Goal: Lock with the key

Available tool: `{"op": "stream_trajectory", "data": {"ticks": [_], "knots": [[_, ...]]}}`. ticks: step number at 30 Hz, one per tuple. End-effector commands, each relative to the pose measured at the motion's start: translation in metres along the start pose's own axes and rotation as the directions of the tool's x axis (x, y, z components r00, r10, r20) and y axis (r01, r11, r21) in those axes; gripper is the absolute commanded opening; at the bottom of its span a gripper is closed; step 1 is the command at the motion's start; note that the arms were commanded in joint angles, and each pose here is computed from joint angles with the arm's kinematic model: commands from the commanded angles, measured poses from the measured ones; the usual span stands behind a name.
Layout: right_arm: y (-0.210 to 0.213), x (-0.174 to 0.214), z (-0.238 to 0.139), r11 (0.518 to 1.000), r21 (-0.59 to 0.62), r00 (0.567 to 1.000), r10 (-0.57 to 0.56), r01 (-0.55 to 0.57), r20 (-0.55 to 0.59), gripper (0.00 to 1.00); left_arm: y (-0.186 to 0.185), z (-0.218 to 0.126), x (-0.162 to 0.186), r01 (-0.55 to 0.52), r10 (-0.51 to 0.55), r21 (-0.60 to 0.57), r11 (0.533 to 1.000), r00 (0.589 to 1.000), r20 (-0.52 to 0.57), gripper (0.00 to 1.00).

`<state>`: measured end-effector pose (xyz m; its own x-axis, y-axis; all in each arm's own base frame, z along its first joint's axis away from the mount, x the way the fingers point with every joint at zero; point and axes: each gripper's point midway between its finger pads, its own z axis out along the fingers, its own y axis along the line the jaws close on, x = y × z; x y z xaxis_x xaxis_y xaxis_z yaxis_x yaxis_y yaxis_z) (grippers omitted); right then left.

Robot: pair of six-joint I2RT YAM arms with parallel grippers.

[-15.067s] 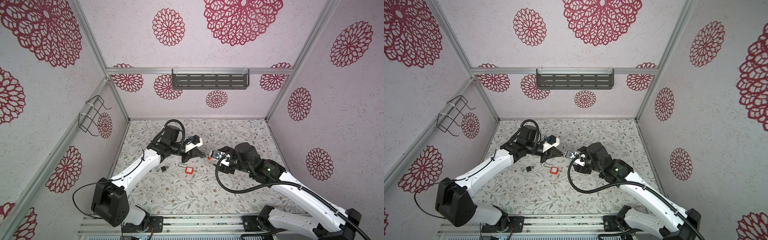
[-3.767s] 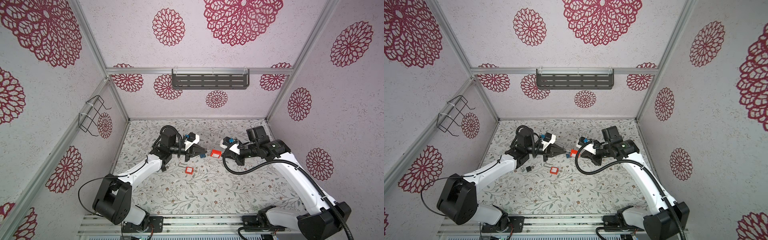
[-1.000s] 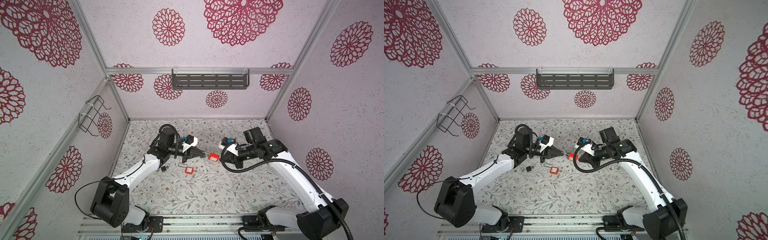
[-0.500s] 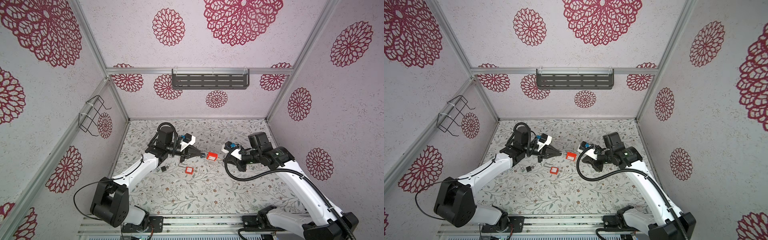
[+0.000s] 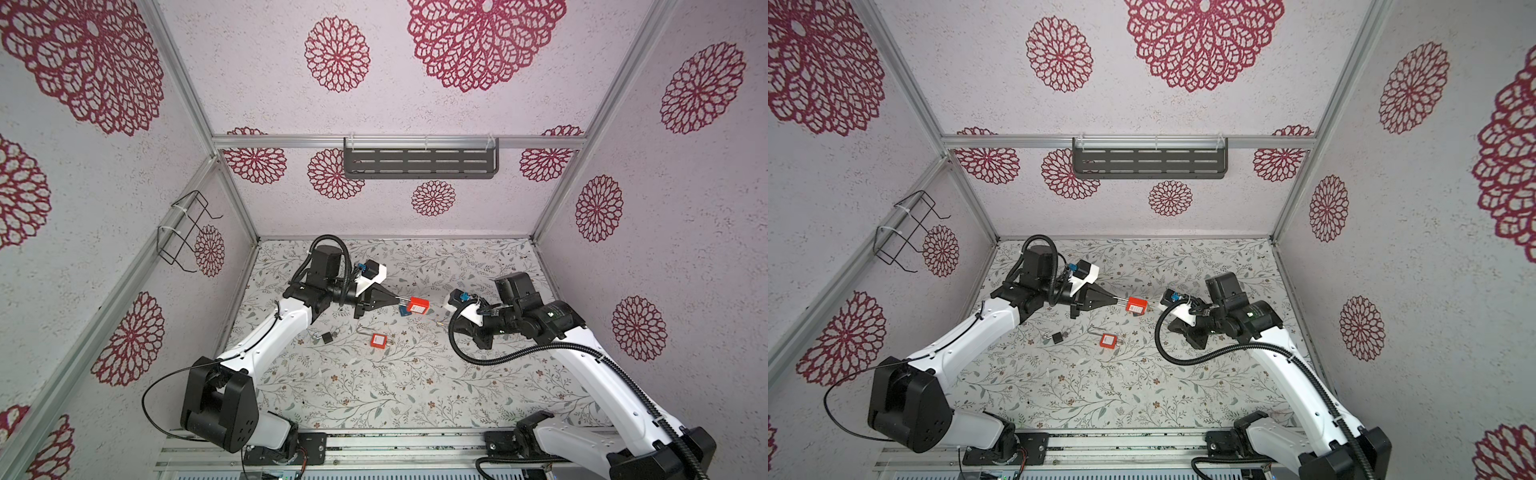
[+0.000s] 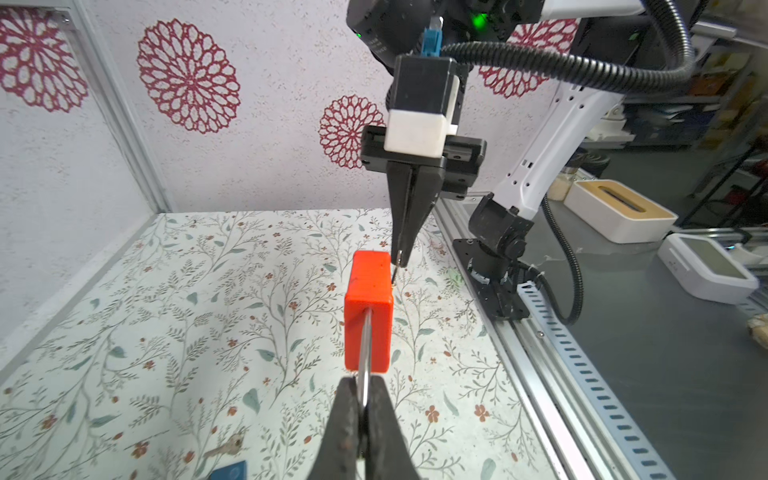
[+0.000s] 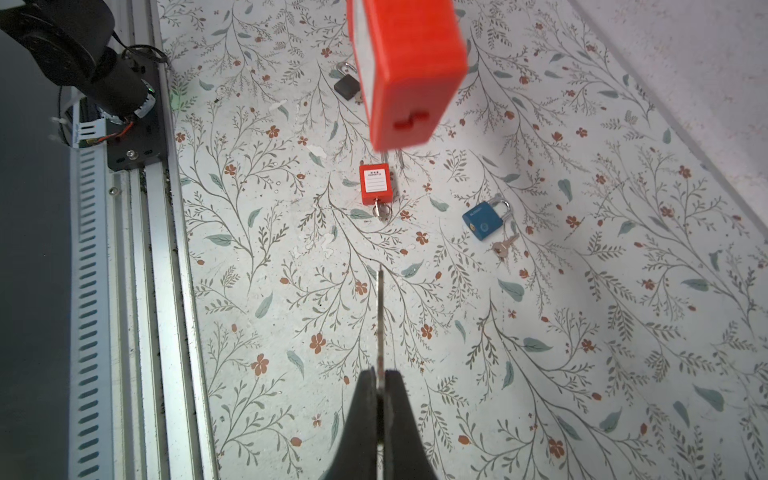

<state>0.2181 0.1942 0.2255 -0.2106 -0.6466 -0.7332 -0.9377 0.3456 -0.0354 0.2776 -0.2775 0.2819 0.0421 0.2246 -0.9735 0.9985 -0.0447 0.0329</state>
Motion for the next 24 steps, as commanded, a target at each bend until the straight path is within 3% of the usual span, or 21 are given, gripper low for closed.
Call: {"op": "stream_trajectory", "data": {"ticks": [1, 7, 14, 21, 24], "knots": [[-0.018, -0.012, -0.009, 0.987, 0.122, 0.991, 0.094, -0.105, 0.093, 0.00, -0.012, -0.004, 0.026, 0.043, -0.036, 0.050, 0.998, 0.990, -0.138, 0.00], [-0.020, -0.017, 0.008, 0.933, 0.078, 0.910, 0.321, -0.352, 0.263, 0.00, -0.013, -0.005, 0.044, 0.116, -0.082, 0.106, 0.988, 0.957, -0.279, 0.00], [-0.025, -0.007, 0.013, 0.887, 0.117, 0.854, 0.383, -0.446, 0.353, 0.00, 0.010, -0.010, 0.076, 0.137, -0.097, 0.046, 0.989, 0.864, -0.493, 0.00], [-0.036, 0.017, 0.017, 0.822, 0.206, 0.825, 0.447, -0.532, 0.347, 0.00, 0.023, 0.006, 0.105, 0.176, -0.108, 0.048, 0.983, 0.774, -0.624, 0.00], [-0.041, 0.025, 0.015, 0.792, 0.239, 0.809, 0.466, -0.562, 0.358, 0.00, 0.023, 0.021, 0.112, 0.205, -0.107, 0.079, 0.976, 0.760, -0.641, 0.00]]}}
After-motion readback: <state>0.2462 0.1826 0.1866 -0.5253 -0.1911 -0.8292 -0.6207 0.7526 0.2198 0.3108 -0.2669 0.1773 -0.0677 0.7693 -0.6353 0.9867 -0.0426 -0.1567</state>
